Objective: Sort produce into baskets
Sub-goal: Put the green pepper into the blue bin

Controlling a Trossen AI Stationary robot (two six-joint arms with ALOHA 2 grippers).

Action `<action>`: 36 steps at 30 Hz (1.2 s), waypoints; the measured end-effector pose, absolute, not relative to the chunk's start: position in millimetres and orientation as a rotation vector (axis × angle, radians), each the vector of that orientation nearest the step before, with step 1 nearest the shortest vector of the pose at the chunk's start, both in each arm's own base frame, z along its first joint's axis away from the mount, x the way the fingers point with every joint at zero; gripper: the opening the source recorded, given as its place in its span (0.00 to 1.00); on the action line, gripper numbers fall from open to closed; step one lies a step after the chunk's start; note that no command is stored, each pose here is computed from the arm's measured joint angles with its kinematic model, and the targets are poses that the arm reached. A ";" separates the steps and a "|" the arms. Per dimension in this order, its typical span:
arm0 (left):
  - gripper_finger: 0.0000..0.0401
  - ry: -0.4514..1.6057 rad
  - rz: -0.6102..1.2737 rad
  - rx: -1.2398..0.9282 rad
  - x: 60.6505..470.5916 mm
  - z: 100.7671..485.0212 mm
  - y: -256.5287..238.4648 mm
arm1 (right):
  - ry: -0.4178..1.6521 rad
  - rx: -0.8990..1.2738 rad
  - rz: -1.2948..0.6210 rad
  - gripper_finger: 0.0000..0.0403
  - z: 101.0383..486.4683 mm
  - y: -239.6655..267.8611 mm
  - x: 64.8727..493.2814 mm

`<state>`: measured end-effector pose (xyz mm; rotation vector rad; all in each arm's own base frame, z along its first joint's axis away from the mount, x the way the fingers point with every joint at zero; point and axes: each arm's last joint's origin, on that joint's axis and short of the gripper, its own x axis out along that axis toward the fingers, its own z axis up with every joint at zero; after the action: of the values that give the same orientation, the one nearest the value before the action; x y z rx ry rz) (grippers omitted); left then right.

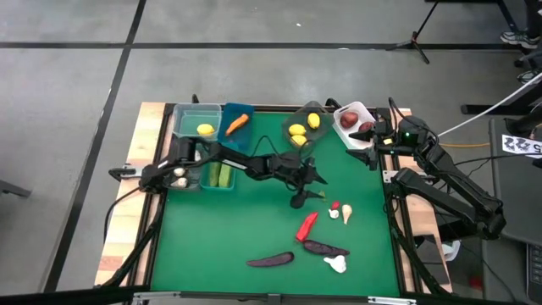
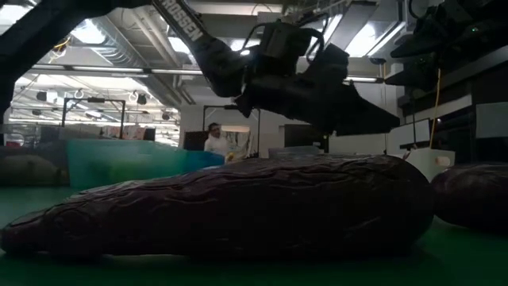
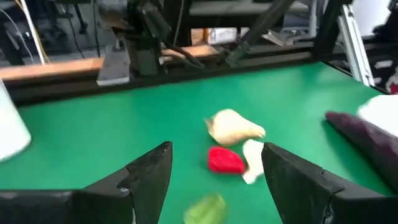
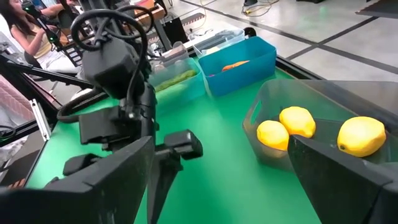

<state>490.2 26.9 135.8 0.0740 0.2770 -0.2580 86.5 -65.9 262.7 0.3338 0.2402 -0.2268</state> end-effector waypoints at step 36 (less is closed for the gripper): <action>0.61 0.466 -0.310 0.125 519.2 88.3 31.6 | 0.244 0.336 -0.231 0.92 262.3 -65.8 86.3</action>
<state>519.2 31.6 88.3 0.1250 0.4662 -0.3095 86.3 -65.8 262.3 0.3362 0.2442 -0.2307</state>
